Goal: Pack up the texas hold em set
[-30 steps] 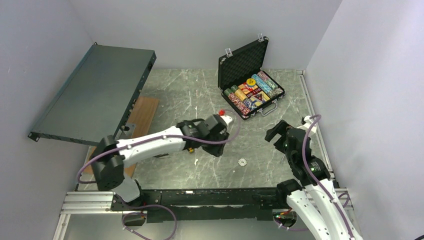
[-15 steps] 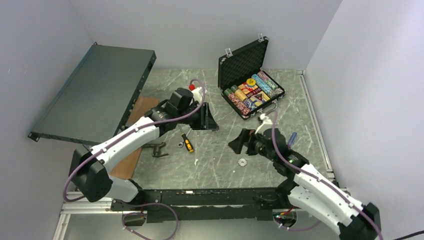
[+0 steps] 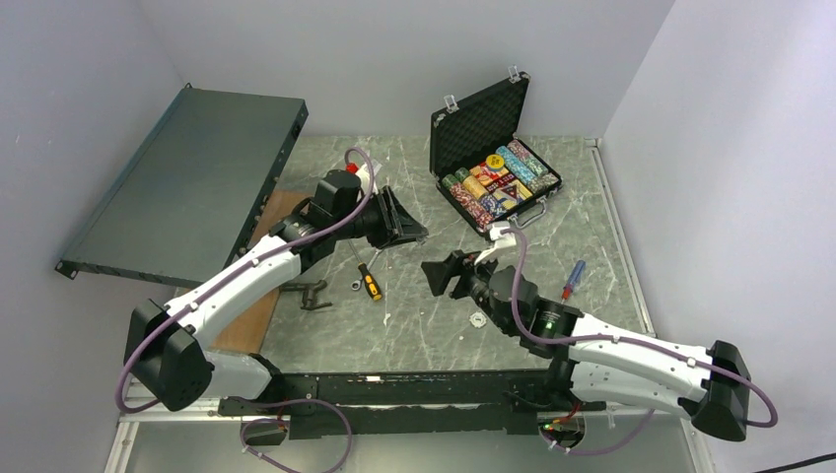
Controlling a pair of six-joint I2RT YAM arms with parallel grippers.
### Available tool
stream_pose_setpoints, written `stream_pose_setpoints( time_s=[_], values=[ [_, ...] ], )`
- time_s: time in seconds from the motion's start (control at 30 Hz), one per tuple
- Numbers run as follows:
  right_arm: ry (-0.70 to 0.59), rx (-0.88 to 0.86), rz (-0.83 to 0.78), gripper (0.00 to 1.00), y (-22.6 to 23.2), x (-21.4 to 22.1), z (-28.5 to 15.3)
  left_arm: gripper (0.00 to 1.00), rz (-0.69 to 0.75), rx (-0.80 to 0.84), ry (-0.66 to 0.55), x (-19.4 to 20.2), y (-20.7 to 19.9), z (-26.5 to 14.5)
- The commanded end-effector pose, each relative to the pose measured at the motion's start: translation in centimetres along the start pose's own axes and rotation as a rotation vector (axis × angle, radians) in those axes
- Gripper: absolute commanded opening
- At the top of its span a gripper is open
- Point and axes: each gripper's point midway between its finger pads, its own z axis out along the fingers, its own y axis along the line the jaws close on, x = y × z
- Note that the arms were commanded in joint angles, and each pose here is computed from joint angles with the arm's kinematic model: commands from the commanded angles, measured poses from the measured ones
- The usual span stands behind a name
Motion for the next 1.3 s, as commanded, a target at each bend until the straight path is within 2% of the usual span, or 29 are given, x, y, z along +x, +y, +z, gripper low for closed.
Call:
stream_pose_setpoints(
  time_s=[0.0,0.13,0.3,0.93,1.07,1.27],
  values=[
    [-0.197,0.003,0.021,0.71,2.9,-6.6,1.2,0.33,-0.034,0.050,-0.060,-1.3,-1.5,-0.6],
    [-0.205,-0.003,0.000,0.67,4.0,-7.1,2.4,0.32,-0.051,0.065,-0.054,-1.4,-1.8,-0.5],
    [-0.221,0.024,0.006,0.56,4.1,-7.5,3.1,0.32,-0.061,0.074,-0.058,-1.3,-1.8,-0.6],
    [-0.204,0.098,0.019,0.46,3.5,-6.6,4.8,0.33,-0.060,0.086,-0.071,-1.3,-2.0,-1.0],
    [-0.200,0.133,0.022,0.38,3.2,-6.5,5.3,0.33,-0.060,0.093,-0.070,-1.3,-2.1,-1.1],
    [-0.211,0.145,0.022,0.35,3.2,-6.7,5.7,0.33,-0.058,0.093,-0.077,-1.2,-2.0,-1.3]
  ],
)
